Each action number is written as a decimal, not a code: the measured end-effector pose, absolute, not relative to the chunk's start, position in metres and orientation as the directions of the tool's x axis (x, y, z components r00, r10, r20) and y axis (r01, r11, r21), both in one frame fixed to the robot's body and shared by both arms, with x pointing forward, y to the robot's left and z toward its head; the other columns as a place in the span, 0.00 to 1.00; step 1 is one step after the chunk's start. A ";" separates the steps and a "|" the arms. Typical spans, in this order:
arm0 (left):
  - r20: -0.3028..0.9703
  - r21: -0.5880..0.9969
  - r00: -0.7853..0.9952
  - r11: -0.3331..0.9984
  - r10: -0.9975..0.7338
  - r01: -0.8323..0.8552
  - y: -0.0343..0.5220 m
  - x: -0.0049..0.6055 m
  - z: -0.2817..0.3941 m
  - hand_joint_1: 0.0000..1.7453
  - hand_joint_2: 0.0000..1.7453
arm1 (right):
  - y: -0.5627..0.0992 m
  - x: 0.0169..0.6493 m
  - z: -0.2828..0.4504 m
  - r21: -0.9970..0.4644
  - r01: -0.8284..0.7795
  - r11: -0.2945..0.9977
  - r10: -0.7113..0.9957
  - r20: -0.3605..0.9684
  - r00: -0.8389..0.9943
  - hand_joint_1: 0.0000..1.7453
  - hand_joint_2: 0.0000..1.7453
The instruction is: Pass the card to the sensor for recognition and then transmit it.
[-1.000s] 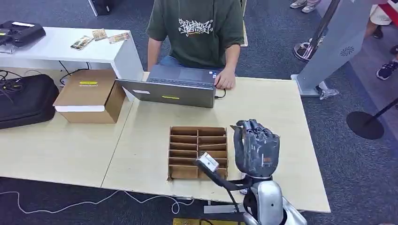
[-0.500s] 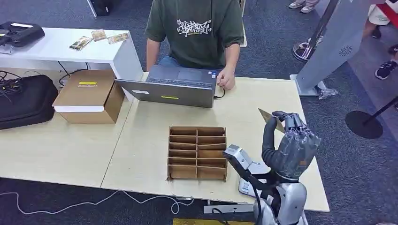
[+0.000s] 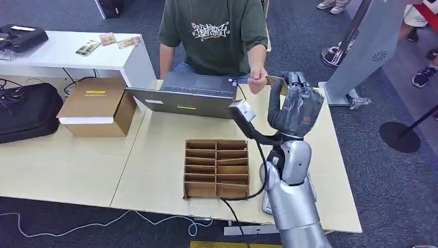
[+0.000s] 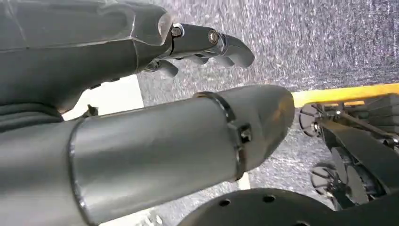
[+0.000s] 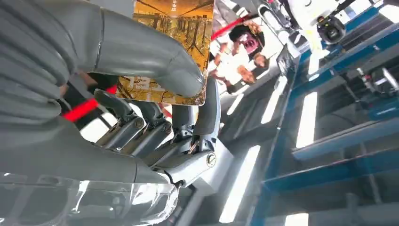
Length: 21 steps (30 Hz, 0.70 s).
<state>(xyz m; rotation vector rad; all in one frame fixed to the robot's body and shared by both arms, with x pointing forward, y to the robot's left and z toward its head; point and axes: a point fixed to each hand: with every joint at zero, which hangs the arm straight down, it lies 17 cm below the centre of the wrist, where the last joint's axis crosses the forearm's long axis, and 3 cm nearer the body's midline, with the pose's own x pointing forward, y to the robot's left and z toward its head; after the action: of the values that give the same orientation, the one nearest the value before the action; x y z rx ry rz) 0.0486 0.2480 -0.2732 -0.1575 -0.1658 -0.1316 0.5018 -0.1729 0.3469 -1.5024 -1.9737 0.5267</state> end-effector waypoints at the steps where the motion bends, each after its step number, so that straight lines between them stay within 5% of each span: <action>1: 0.174 -0.142 0.977 0.979 -0.123 0.149 0.249 0.050 -0.273 0.00 0.00 | -0.170 0.511 0.348 -0.642 0.717 0.274 0.961 0.209 -0.180 1.00 1.00; 21: 0.174 -0.140 0.962 0.962 -0.211 0.236 0.250 0.057 -0.272 0.00 0.00 | -0.111 0.599 0.347 -0.795 0.590 0.144 0.985 0.057 -0.164 1.00 1.00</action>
<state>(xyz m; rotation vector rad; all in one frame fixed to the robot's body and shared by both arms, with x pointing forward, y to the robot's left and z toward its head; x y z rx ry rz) 0.0572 0.2495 -0.2724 -0.1604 -0.1591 -0.2277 0.5987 -0.1111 0.3466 -1.5061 -1.8296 0.8524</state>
